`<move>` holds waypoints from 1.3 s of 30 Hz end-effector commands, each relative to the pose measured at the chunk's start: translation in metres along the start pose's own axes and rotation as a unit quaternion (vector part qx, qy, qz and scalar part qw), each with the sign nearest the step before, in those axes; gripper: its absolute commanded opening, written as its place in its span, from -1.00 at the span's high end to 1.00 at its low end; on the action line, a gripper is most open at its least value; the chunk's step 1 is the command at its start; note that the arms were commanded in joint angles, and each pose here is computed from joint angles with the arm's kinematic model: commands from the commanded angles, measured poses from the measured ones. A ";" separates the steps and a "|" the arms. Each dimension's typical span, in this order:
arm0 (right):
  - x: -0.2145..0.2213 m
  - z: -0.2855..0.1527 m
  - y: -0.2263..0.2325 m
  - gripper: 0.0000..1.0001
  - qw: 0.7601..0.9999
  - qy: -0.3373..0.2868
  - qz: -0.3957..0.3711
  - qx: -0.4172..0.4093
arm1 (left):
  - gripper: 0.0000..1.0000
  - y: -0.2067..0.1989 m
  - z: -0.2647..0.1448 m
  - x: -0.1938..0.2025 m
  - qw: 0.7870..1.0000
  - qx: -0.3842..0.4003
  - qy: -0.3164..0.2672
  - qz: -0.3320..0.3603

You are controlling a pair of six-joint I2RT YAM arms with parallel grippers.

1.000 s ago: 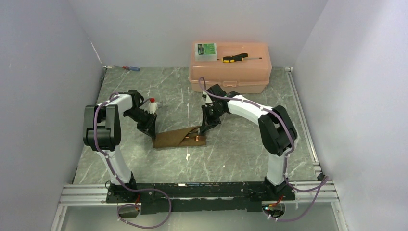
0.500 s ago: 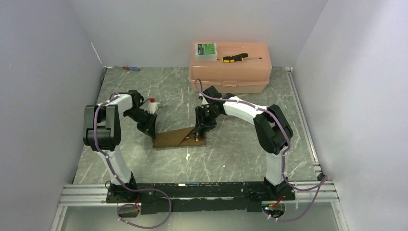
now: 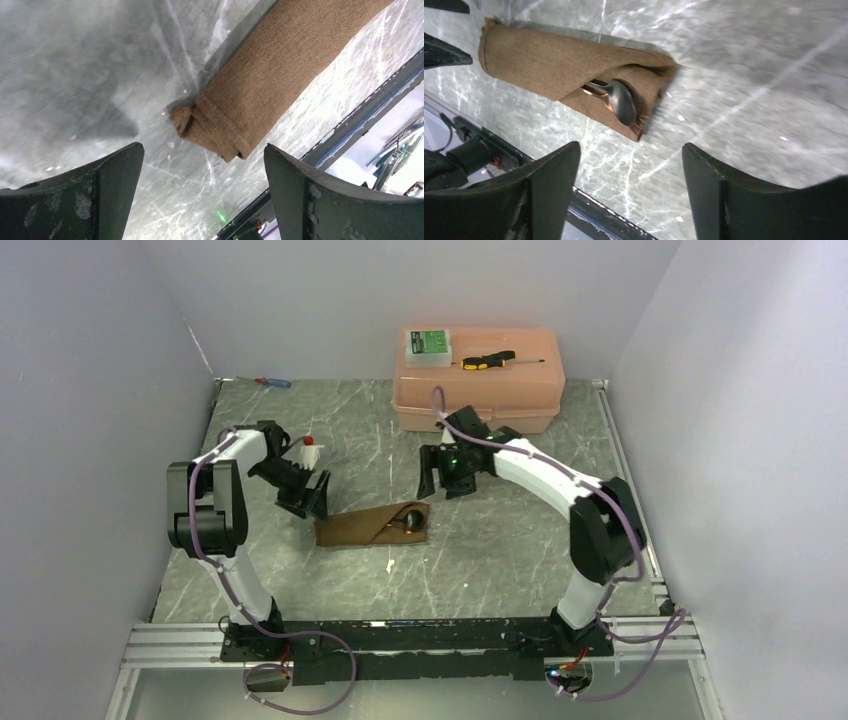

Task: Fold the napkin into a case and place the utensils inside
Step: Reset both arms

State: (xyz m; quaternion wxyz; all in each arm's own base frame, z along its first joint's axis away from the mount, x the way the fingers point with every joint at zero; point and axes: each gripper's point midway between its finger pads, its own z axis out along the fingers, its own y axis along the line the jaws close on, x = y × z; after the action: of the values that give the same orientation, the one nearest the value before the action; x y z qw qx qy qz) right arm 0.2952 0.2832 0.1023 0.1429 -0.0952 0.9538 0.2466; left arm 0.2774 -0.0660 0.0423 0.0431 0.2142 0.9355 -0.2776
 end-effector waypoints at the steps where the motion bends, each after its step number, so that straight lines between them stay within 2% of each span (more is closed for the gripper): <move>1: -0.026 -0.052 -0.032 -0.81 0.995 -0.090 0.008 0.030 | -0.91 -0.001 -0.046 -0.022 0.998 -0.034 -0.049 0.028; 2: -0.034 -0.064 -0.042 -0.98 0.992 -0.118 0.010 0.047 | -0.91 -0.002 -0.056 -0.025 0.997 -0.038 -0.057 0.029; 5: -0.063 -0.103 -0.083 -1.00 0.969 -0.219 0.037 0.108 | -0.91 -0.008 -0.087 -0.044 0.994 -0.052 -0.092 0.039; 7: -0.075 -0.125 -0.121 -1.00 0.943 -0.281 0.067 0.166 | -0.91 -0.010 -0.105 -0.057 0.990 -0.065 -0.119 0.040; 10: -0.077 -0.147 -0.185 -0.99 0.890 -0.348 0.124 0.267 | -0.91 -0.006 -0.120 -0.074 0.983 -0.087 -0.158 0.033; 11: -0.082 -0.150 -0.199 -1.00 0.874 -0.376 0.118 0.285 | -0.91 -0.001 -0.122 -0.078 0.980 -0.094 -0.174 0.025; 14: -0.063 -0.152 -0.246 -1.00 0.819 -0.425 0.095 0.373 | -0.91 0.018 -0.122 -0.089 0.964 -0.117 -0.237 0.012; 16: -0.055 -0.159 -0.265 -1.00 0.791 -0.446 0.106 0.404 | -0.91 0.040 -0.120 -0.099 0.941 -0.165 -0.295 -0.005; 17: -0.051 -0.162 -0.275 -0.99 0.779 -0.455 0.130 0.411 | -0.91 0.046 -0.120 -0.105 0.928 -0.177 -0.329 0.011; 19: -0.044 -0.171 -0.293 -1.00 0.755 -0.477 0.172 0.416 | -0.91 0.048 -0.098 -0.096 0.920 -0.168 -0.353 0.033; 22: -0.039 -0.182 -0.310 -1.00 0.721 -0.512 0.178 0.430 | -0.91 0.055 -0.080 -0.090 0.909 -0.174 -0.376 0.054; 24: -0.035 -0.179 -0.317 -0.99 0.724 -0.507 0.156 0.441 | -0.91 0.069 -0.072 -0.086 0.900 -0.191 -0.390 0.047; 28: -0.031 -0.179 -0.322 -0.99 0.712 -0.527 0.140 0.443 | -0.91 0.087 -0.058 -0.082 0.885 -0.201 -0.419 0.036; 34: -0.026 -0.163 -0.320 -0.99 0.721 -0.550 0.097 0.410 | -0.91 0.093 -0.063 -0.094 0.851 -0.208 -0.481 0.041; 36: -0.031 -0.152 -0.313 -0.99 0.747 -0.536 0.065 0.389 | -0.91 0.093 -0.061 -0.091 0.847 -0.212 -0.485 0.044; 37: -0.034 -0.148 -0.308 -0.99 0.752 -0.536 0.039 0.381 | -0.91 0.093 -0.070 -0.096 0.824 -0.226 -0.515 0.064; 38: -0.033 -0.145 -0.302 -0.99 0.755 -0.542 0.020 0.369 | -0.91 0.089 -0.063 -0.088 0.815 -0.228 -0.528 0.070; 39: -0.024 -0.141 -0.299 -0.99 0.755 -0.549 0.007 0.358 | -0.91 0.088 -0.062 -0.084 0.818 -0.235 -0.521 0.069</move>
State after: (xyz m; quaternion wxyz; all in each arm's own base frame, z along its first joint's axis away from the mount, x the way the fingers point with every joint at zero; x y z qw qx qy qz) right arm 0.3515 -0.0647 0.0683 0.5865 0.1926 0.7718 -0.1524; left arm 0.3849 -0.0017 0.0440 0.5081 0.0800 0.8451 -0.1458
